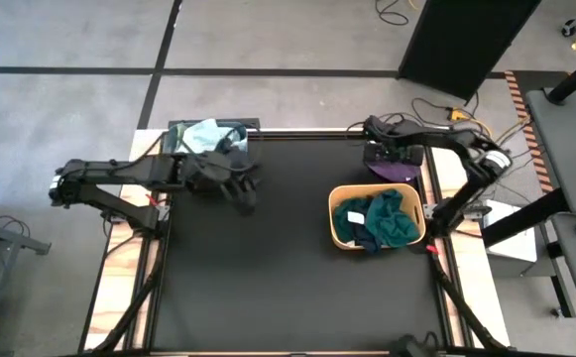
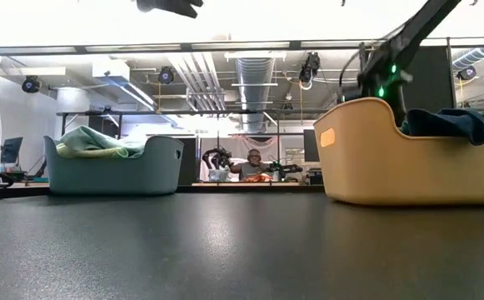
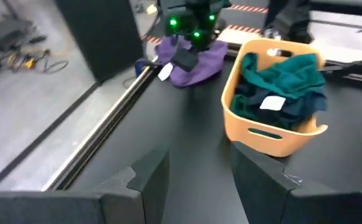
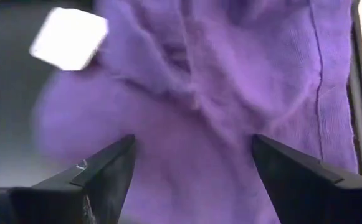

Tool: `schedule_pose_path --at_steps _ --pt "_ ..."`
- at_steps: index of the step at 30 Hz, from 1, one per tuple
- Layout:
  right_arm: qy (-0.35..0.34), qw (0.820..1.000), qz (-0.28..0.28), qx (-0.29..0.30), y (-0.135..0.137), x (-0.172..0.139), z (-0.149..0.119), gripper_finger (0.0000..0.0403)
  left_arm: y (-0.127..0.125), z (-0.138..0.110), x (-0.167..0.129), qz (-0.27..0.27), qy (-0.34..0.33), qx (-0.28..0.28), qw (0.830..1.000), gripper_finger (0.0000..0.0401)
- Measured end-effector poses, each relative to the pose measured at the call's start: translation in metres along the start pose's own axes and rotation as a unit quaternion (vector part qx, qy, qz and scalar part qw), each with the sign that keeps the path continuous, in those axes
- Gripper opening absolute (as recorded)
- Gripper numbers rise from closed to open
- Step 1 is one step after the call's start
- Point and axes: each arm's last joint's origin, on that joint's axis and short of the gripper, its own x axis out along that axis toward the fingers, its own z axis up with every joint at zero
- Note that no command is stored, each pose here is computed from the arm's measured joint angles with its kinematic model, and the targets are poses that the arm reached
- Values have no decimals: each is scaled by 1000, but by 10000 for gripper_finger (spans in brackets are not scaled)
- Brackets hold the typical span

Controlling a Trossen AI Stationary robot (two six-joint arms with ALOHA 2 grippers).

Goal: Sort towels by color in basket
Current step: Put the violet towel into the yellow bin

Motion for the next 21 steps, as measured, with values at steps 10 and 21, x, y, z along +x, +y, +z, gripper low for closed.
schedule_pose_path --at_steps 10,21 --pt "61 998 -23 -5 14 47 1 246 -25 -12 25 -6 40 -36 999 152" --pt "-37 994 103 -27 4 -20 8 25 -32 -12 10 -14 29 -36 999 152"
